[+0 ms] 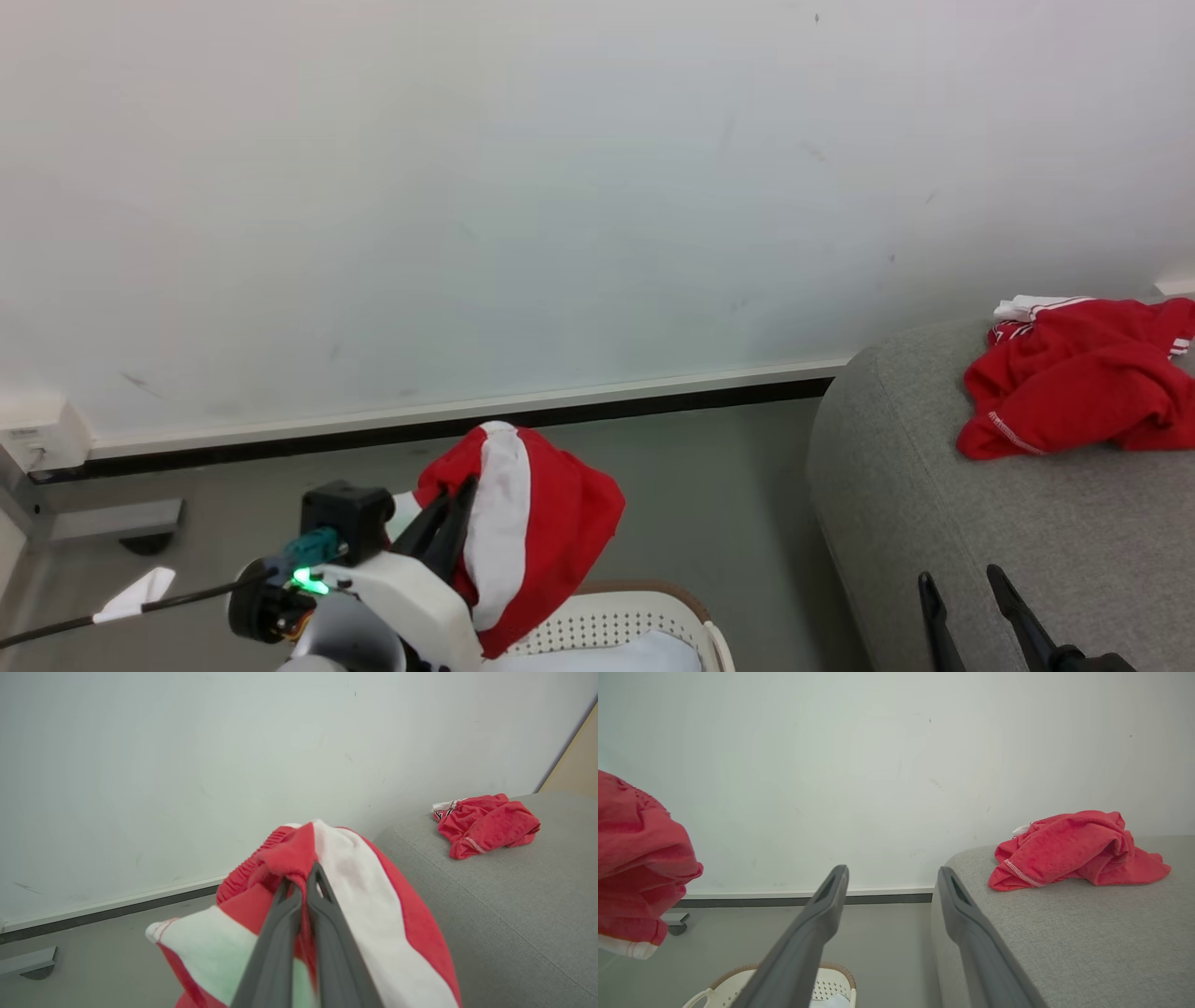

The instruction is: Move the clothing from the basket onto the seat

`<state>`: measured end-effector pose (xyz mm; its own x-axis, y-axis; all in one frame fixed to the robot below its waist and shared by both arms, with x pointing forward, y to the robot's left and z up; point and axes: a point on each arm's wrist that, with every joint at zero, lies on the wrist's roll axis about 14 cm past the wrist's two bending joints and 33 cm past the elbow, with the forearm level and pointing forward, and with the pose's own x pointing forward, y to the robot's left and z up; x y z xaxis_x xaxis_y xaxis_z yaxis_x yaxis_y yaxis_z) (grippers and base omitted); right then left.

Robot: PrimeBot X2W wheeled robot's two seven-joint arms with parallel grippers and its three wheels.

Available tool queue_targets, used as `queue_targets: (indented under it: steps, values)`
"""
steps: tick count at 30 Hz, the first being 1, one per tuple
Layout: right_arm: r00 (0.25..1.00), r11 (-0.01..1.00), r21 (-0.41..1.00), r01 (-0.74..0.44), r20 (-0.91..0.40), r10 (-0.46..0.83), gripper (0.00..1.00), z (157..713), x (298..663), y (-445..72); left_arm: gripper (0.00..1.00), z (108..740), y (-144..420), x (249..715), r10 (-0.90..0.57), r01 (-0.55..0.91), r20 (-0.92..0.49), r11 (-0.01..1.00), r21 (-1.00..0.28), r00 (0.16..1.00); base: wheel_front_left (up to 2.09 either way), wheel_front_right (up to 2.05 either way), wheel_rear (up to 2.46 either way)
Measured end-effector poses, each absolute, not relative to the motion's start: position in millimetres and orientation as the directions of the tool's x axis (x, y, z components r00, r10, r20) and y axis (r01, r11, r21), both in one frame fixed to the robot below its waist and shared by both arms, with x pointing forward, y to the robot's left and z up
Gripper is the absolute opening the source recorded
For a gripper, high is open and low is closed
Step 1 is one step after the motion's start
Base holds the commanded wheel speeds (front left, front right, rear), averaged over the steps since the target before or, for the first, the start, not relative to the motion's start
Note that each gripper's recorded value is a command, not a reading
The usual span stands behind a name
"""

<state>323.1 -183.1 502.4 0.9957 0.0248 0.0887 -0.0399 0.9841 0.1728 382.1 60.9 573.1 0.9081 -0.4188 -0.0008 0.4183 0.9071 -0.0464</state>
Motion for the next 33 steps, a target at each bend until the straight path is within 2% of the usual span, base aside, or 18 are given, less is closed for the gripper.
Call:
queue_targets:
  steps: [15, 24, 33]
  values:
    - [0.993, 0.985, 0.144, -0.096, 0.079, 0.086, 1.0, 500, 326, -165, 0.0, 578, 55, 377, -0.438, 0.438, 0.006, 0.898, -0.04, 0.899, 0.0, 0.0, 0.0]
    - [0.958, 0.959, 0.05, -0.278, 0.083, 0.274, 1.0, 508, 340, -108, 0.0, 579, 43, 372, -0.474, 0.474, 0.0, 0.88, -0.041, 0.88, 0.0, 0.0, 0.0]
    - [0.869, 0.867, -0.072, -0.492, 0.017, 0.495, 1.0, 500, 346, -44, 0.0, 589, 28, 367, -0.518, 0.518, 0.019, 0.854, -0.037, 0.855, 0.0, 0.0, 0.0]
